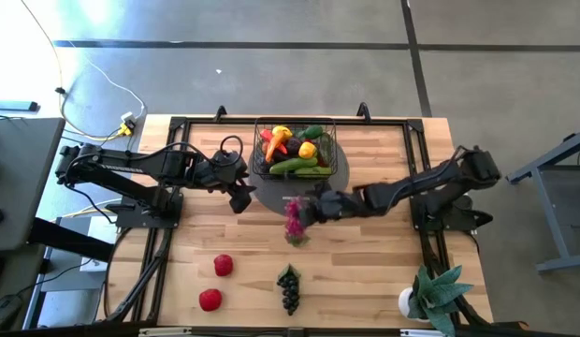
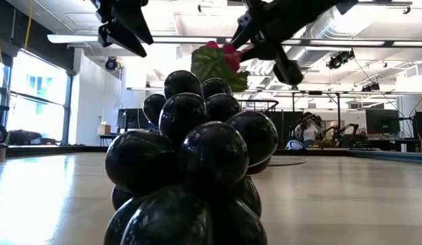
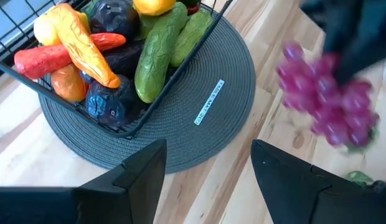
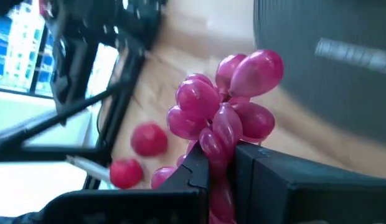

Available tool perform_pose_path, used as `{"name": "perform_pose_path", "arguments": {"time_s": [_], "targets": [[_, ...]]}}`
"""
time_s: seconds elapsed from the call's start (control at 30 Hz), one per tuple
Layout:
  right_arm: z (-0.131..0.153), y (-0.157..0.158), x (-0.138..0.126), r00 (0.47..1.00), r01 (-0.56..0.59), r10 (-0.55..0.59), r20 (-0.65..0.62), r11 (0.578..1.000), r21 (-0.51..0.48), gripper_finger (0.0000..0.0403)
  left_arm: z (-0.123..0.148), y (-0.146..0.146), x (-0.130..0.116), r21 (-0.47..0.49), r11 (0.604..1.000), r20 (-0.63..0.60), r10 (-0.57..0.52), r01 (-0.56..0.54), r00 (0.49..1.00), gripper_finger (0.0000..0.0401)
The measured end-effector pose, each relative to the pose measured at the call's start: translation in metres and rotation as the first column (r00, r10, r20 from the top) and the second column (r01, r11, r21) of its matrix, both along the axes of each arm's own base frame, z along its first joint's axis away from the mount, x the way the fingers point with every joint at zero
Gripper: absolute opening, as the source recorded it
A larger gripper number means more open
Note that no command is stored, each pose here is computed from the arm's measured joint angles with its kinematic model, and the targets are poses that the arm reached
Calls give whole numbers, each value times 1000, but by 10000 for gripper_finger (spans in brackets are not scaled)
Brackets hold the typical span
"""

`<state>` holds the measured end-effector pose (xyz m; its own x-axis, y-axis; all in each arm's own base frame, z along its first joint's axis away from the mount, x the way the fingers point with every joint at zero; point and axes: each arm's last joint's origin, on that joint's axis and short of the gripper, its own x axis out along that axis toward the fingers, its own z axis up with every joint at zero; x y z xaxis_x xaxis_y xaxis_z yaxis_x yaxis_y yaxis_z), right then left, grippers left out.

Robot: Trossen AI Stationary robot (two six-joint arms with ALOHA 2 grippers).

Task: Build produce basket
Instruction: Put the violet grapes into the black wire basket

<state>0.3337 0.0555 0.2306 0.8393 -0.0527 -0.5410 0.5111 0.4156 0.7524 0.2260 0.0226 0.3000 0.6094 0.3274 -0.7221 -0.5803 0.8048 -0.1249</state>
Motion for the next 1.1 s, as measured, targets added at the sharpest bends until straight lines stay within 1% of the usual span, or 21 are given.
{"name": "perform_pose_path", "arguments": {"time_s": [0.3,0.63,0.93,1.1], "targets": [[27,-58,-9,994,96,-89,60,988,-119,7,1,1,1,57,997,-8,-46,47,999,223],[40,-111,-23,983,183,-173,62,953,-242,7,1,1,1,102,990,-34,-98,101,995,223],[37,-153,-35,982,186,-190,10,947,-263,7,2,1,2,107,989,-35,-98,101,995,223],[35,-171,-42,981,181,-191,-11,947,-265,7,2,3,1,154,986,-41,-52,58,998,223]]}}
